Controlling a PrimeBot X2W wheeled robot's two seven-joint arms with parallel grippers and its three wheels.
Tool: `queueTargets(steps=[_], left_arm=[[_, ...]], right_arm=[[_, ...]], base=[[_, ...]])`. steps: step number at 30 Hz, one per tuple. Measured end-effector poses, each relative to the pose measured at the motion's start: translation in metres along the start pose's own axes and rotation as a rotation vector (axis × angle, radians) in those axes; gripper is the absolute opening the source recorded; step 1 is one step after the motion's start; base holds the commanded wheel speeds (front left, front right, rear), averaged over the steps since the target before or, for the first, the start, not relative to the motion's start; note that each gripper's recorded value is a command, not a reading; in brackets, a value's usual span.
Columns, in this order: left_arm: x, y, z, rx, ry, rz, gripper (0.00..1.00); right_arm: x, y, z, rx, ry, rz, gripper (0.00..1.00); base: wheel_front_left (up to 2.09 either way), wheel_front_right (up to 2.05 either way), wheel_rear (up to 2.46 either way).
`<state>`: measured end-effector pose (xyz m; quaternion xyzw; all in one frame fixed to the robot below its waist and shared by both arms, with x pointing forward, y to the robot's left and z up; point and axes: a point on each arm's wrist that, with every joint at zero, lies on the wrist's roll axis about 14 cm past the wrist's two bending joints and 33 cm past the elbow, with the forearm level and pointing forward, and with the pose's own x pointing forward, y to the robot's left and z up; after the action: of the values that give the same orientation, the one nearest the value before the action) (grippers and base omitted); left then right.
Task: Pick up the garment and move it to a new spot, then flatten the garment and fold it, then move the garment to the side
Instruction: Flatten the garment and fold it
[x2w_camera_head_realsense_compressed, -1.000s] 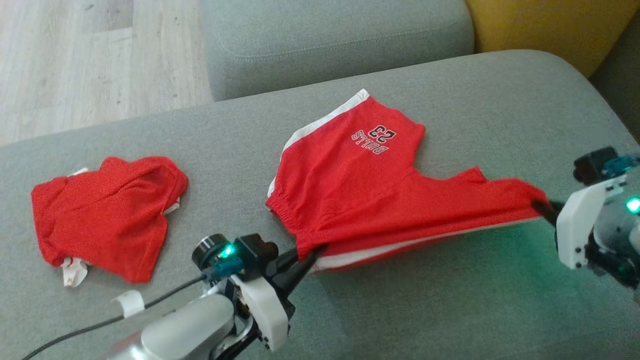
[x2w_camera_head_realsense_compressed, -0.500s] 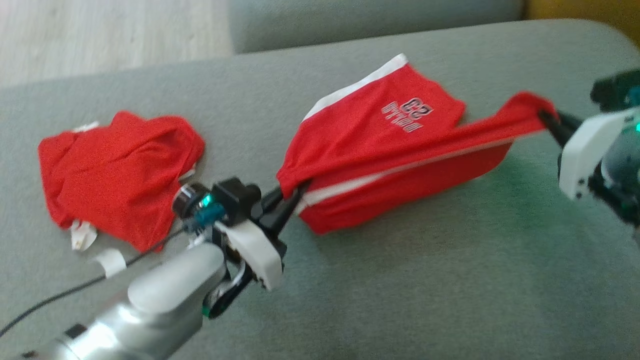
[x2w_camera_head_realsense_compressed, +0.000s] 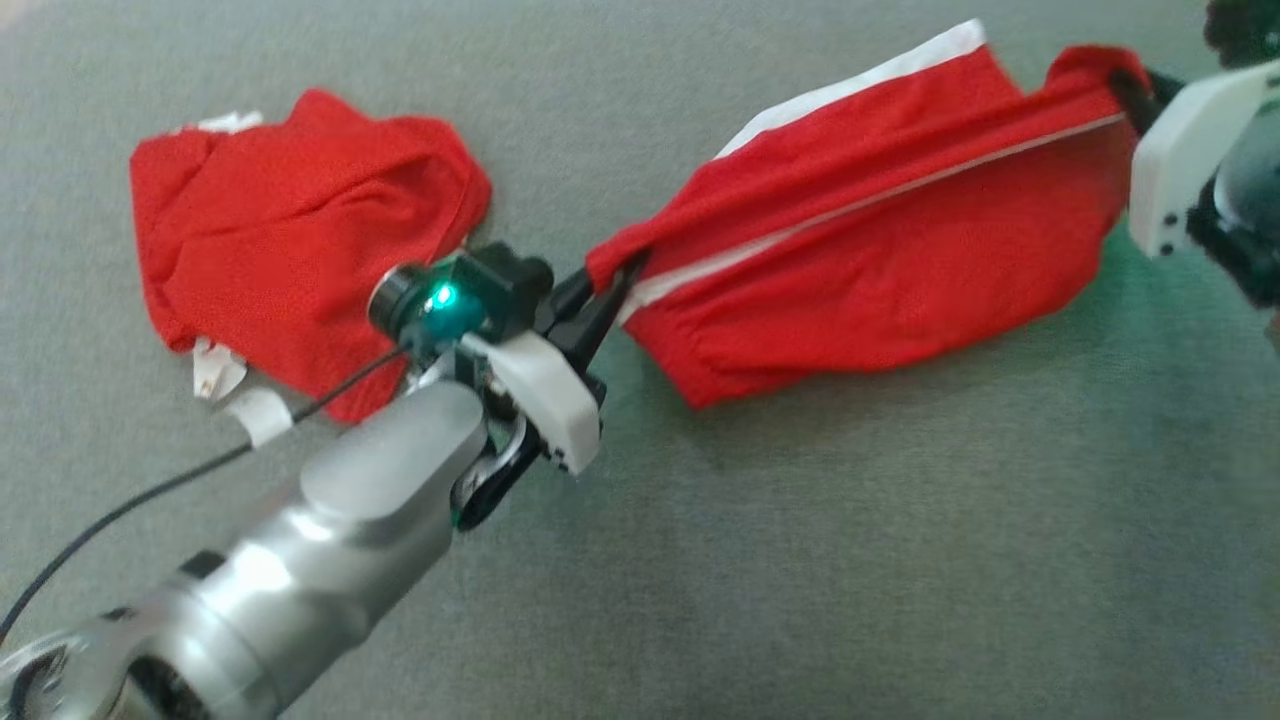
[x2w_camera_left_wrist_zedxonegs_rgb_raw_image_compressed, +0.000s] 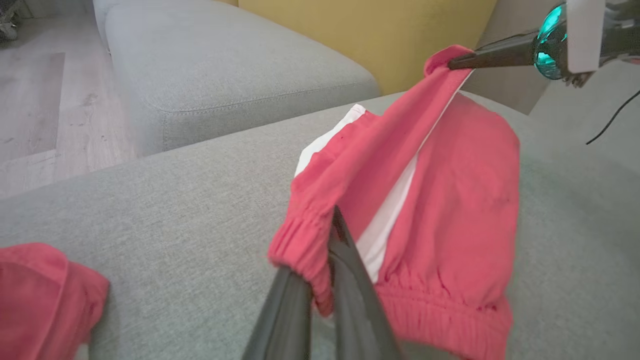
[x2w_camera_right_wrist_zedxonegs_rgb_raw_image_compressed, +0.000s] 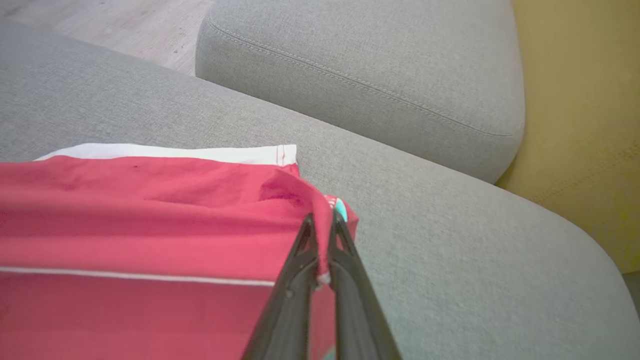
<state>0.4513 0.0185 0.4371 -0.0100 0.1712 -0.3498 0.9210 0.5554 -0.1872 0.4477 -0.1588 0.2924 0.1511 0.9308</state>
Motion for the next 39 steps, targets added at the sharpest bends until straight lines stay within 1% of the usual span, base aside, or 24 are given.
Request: queueTargets(steps=[5,9,13,14,15,16,22,26,28,32,35,39], left_arm=[[0.011,0.021,-0.007,0.012,0.022,0.034,0.0],[0.012,0.031,-0.015,0.002,0.04,0.06,0.0],[0.016,0.037,-0.02,-0.006,0.054,0.069,0.0],[0.017,0.038,-0.021,-0.006,0.057,0.072,0.49],[0.018,0.04,-0.021,-0.006,0.06,0.077,0.96],[0.019,0.042,-0.022,-0.005,0.06,0.084,1.0],[0.016,0.054,-0.021,0.003,0.051,0.127,1.0],[0.012,0.065,0.003,0.0,-0.02,0.182,1.0],[0.005,0.072,0.016,-0.004,-0.059,0.22,1.0],[-0.015,0.084,0.064,-0.022,-0.218,0.305,1.0],[-0.037,0.084,0.09,-0.024,-0.327,0.356,1.0],[-0.069,0.075,0.103,-0.017,-0.426,0.404,1.0]], right_arm=[[0.036,0.012,0.007,-0.023,0.002,0.023,0.0],[0.054,0.021,0.009,-0.029,0.004,0.039,0.0],[0.067,0.023,0.007,-0.04,0.01,0.038,0.0],[0.069,0.023,0.007,-0.035,0.008,0.036,0.47],[0.072,0.023,0.006,-0.027,0.008,0.036,1.0],[0.073,0.025,0.007,-0.015,0.001,0.037,1.0],[0.07,0.015,0.01,0.012,-0.046,0.005,1.0],[0.055,0.01,0.031,0.053,-0.167,-0.015,1.0],[0.042,0.005,0.048,0.069,-0.26,-0.029,1.0],[0.011,0.002,0.077,0.104,-0.441,-0.046,1.0],[-0.014,0.003,0.088,0.152,-0.528,-0.051,1.0],[-0.051,0.002,0.1,0.198,-0.63,-0.06,1.0]], base=[[0.0,0.0,0.0],[0.0,0.0,0.0],[0.0,0.0,0.0],[0.0,0.0,0.0],[0.0,0.0,0.0],[0.0,0.0,0.0],[0.0,0.0,0.0],[0.0,0.0,0.0],[0.0,0.0,0.0],[0.0,0.0,0.0],[0.0,0.0,0.0],[0.0,0.0,0.0]])
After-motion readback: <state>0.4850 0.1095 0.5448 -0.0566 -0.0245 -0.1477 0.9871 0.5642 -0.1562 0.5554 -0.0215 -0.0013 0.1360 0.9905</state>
